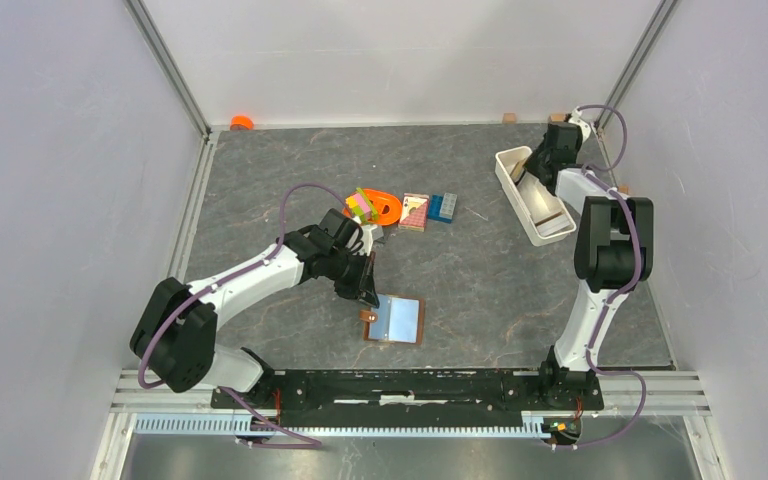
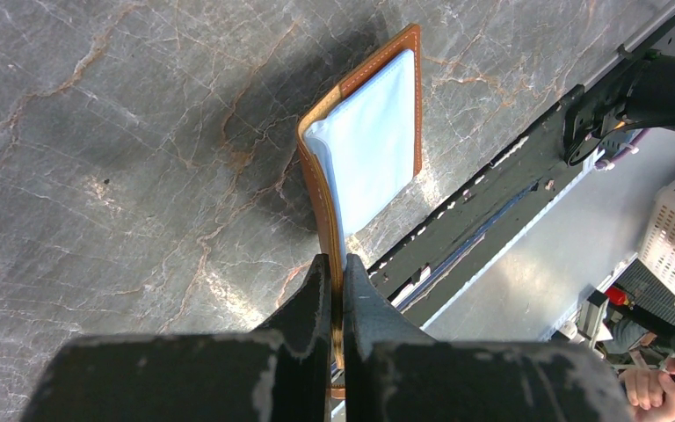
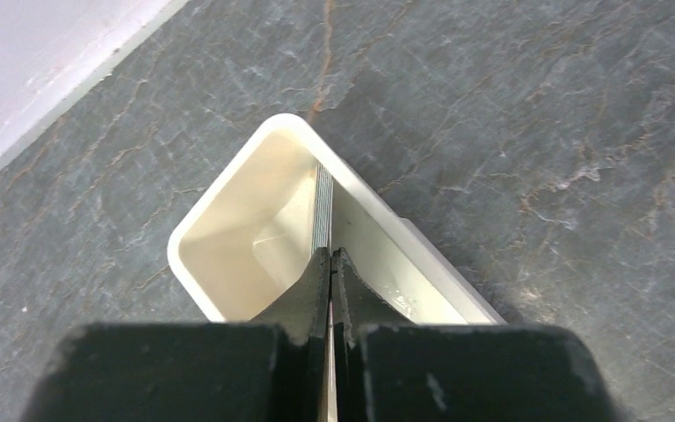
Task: Put the credit cards into the card holder
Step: Pick up the credit card from the storage box.
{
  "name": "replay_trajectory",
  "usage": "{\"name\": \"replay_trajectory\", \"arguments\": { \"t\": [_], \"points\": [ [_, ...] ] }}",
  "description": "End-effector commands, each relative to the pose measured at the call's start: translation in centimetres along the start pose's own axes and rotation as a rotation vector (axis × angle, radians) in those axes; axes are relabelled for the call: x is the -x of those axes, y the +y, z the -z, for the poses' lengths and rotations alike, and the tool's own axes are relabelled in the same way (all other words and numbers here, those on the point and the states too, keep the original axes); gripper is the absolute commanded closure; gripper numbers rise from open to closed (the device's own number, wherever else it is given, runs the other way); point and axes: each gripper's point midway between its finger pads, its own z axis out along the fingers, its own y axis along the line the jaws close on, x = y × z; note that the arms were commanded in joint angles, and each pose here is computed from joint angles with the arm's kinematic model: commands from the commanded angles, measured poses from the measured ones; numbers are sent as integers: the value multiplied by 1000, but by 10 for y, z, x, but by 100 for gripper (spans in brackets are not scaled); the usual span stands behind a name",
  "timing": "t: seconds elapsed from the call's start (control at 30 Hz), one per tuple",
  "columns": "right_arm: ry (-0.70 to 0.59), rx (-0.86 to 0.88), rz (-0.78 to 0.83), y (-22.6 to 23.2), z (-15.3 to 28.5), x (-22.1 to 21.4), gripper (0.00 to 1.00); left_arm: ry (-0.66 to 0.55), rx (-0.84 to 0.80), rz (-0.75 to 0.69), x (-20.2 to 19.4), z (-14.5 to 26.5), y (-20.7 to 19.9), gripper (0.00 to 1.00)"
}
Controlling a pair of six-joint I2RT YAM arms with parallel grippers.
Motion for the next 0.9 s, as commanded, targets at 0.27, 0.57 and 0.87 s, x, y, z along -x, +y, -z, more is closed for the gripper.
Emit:
{"name": "replay_trajectory", "arguments": {
  "t": [0.27,0.57,0.87],
  "points": [
    [-130,-142,91,-44,74,47,100,-4,-20,-61,8,2,-7,98],
    [-145,50,172,-24,153,45,100,2,25,-65,8,-2,3,98],
    [86,597,195,34,255,-67,100,29,50,-38,2,-9,11,98]
  ]
}}
